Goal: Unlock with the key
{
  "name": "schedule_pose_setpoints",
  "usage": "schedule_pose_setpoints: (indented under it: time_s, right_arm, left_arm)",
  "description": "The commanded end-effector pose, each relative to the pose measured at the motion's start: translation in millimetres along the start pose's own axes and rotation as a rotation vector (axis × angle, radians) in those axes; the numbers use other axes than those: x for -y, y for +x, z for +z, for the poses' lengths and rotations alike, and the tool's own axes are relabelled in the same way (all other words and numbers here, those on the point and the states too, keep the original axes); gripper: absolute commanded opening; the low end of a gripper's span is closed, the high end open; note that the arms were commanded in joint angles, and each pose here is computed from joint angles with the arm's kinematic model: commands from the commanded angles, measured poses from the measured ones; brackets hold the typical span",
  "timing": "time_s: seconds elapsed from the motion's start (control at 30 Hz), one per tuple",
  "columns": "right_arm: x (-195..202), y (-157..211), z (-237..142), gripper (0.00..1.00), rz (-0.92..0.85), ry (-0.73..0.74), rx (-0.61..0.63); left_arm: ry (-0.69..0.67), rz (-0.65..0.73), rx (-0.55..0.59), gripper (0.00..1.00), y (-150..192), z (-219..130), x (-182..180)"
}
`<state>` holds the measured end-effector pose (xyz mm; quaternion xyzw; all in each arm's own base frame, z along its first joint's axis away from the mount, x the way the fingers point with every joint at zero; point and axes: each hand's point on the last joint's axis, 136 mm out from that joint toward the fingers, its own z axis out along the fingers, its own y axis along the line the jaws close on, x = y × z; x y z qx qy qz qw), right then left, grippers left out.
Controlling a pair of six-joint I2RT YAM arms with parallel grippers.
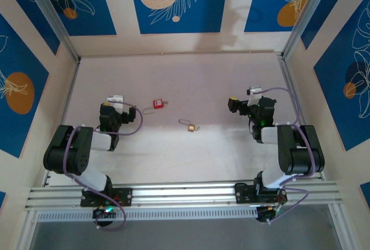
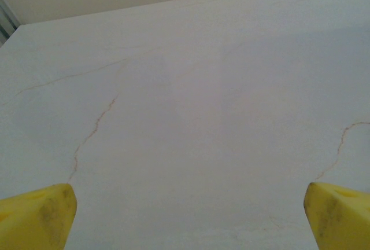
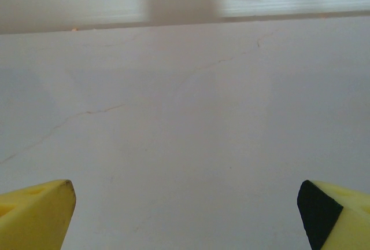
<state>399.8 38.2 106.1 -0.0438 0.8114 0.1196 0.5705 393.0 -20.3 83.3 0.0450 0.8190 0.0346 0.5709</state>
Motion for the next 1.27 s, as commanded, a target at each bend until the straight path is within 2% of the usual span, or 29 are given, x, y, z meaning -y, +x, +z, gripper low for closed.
schedule_pose_setpoints:
  time_s: [0.0, 1.23]
  right_arm:
    - [7.3, 12.4, -1.1, 0.99, 0.027, 0.038, -0.049]
    - [4.2, 12.5, -0.9, 0.99, 0.006, 0.046, -0.044]
  left_arm:
    - [0.005, -0.016, 0.019, 1.00, -7.8, -0.5, -2.3]
    - [0.015, -0.014, 0.019, 1.00, -8.3, 0.0, -0.3]
